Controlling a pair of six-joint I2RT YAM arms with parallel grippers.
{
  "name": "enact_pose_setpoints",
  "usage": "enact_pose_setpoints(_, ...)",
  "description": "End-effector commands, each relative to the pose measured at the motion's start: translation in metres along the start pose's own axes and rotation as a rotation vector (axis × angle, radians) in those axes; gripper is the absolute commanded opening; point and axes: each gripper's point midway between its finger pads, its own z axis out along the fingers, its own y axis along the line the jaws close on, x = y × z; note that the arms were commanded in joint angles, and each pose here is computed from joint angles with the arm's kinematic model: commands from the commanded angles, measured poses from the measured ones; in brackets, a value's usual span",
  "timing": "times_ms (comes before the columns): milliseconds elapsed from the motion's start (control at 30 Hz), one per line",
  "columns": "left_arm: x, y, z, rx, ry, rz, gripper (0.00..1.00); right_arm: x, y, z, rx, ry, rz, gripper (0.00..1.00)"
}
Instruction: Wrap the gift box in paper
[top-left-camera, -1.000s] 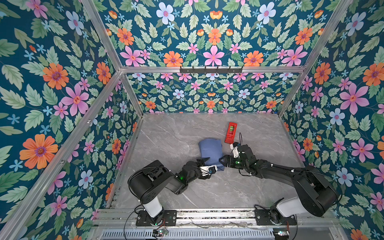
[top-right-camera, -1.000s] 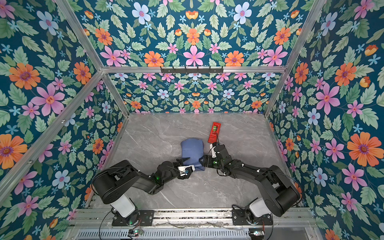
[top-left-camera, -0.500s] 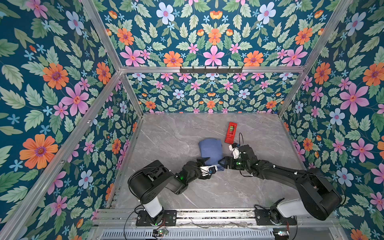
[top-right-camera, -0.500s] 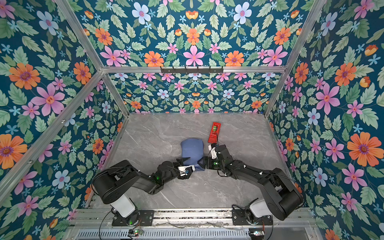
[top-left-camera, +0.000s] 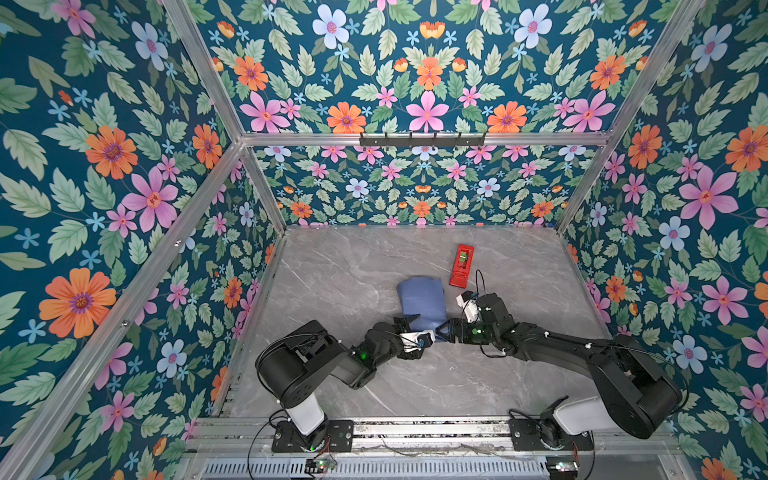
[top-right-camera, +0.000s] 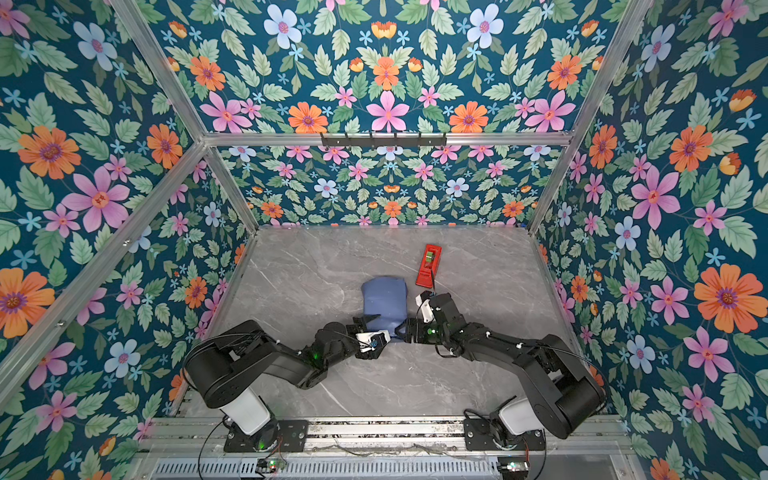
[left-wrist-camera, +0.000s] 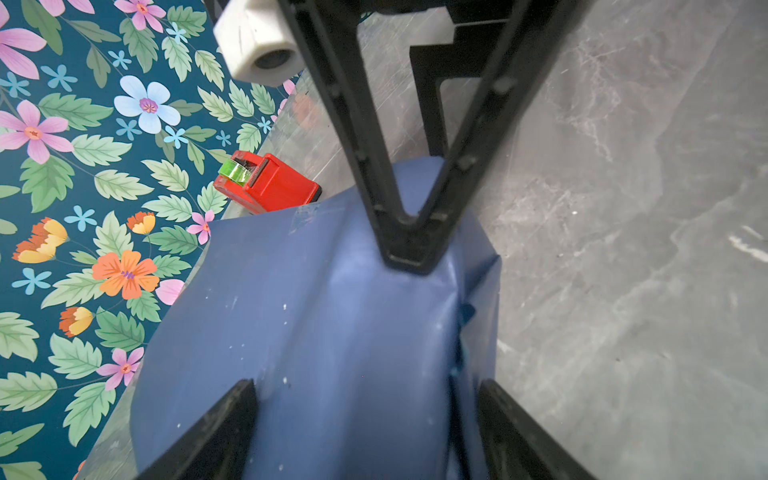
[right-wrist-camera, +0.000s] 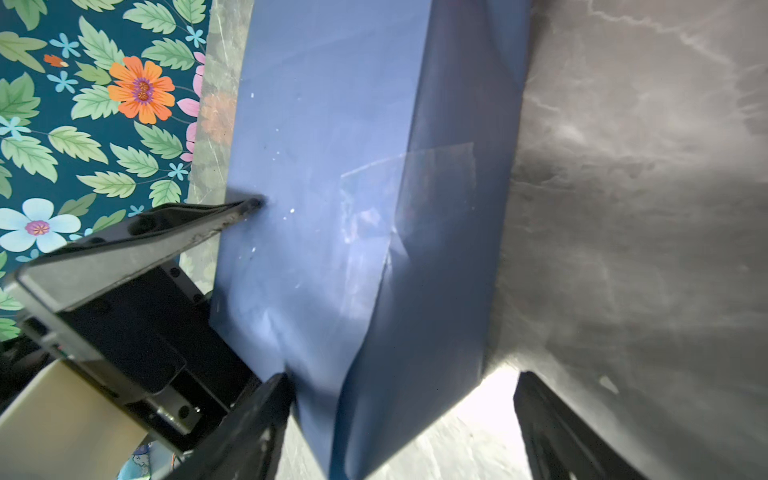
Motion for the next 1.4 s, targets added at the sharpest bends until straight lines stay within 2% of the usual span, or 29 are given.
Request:
enact_pose_setpoints(0, 0.009, -0.006, -0.001, 0.020, 0.041, -0.020, 0.88, 0.002, -0.008, 0.001, 0.039, 0.004, 0.002, 0.84)
enact_pose_setpoints(133, 0.008, 0.000, -0.001, -0.004, 0.038, -0.025, 0.89, -0.002, -0.006, 0.001, 0.042, 0.002, 0.001, 0.84)
enact_pose_setpoints(267, 0.008, 0.001, -0.001, -0.010, 0.042, -0.023, 0.86, -0.003, -0.001, 0.001, 0.020, 0.006, -0.009, 0.84)
enact_pose_setpoints(533, 0.011, -0.001, -0.001, -0.005, 0.048, -0.020, 0.80, -0.010, 0.027, -0.005, -0.106, -0.006, -0.045, 0.85)
enact_pose_setpoints(767, 0.011, -0.002, -0.001, -0.003, 0.050, -0.020, 0.80, -0.001, 0.010, 0.002, -0.049, 0.009, -0.025, 0.84)
enact_pose_setpoints(933, 0.013, -0.003, -0.002, 0.002, 0.055, -0.018, 0.81, 0.002, -0.011, 0.001, 0.048, 0.017, 0.013, 0.78)
enact_pose_setpoints(1133, 0.013, -0.004, 0.000, 0.005, 0.055, -0.012, 0.82, 0.000, -0.007, 0.000, 0.037, 0.022, 0.009, 0.77)
enact_pose_setpoints(1367, 0.014, -0.006, 0.000, 0.014, 0.058, -0.011, 0.77, -0.009, 0.016, -0.011, -0.035, 0.002, -0.056, 0.81)
